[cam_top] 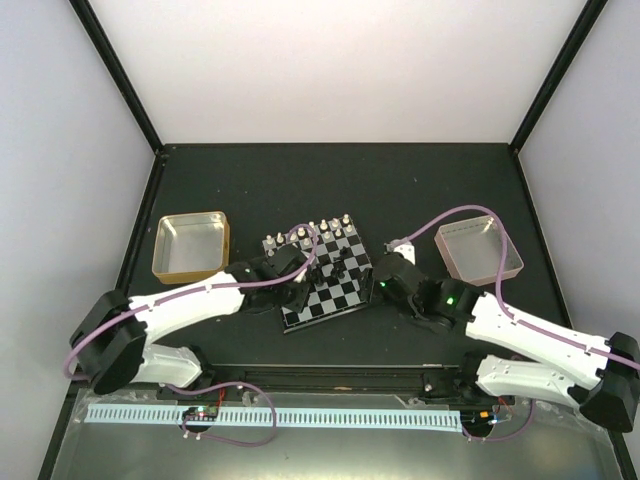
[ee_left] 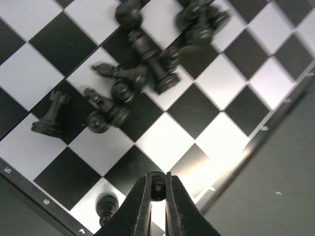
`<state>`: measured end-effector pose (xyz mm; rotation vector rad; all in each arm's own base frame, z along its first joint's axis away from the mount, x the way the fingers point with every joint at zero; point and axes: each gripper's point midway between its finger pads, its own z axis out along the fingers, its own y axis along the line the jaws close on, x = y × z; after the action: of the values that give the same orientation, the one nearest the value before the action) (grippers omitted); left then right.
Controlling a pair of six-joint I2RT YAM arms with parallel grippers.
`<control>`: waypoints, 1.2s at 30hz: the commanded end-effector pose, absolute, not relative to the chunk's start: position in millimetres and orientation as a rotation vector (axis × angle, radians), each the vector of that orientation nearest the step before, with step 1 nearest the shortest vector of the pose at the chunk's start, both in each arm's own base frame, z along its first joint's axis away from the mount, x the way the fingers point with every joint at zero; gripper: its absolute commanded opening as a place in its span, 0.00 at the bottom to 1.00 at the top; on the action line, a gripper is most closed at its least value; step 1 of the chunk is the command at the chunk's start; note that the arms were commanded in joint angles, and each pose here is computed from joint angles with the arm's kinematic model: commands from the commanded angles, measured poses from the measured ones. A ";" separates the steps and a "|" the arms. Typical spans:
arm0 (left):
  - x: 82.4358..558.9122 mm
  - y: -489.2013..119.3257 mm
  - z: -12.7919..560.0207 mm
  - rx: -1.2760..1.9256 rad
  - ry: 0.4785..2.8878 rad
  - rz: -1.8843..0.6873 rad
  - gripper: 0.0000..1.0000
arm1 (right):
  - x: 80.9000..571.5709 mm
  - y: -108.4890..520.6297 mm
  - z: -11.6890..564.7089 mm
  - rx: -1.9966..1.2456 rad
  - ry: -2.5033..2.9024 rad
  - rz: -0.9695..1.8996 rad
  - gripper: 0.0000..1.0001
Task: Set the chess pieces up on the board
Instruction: Place the chess piece on the chessboard.
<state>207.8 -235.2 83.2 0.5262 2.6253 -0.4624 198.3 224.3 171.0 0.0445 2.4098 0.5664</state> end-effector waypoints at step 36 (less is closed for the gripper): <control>210.6 -231.0 60.3 0.518 2.697 -0.335 0.18 | 200.6 218.9 145.1 0.078 2.510 0.499 0.71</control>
<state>206.4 -225.5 43.6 0.5171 2.7324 -0.3153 199.4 219.7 136.8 0.0523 2.5344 0.4651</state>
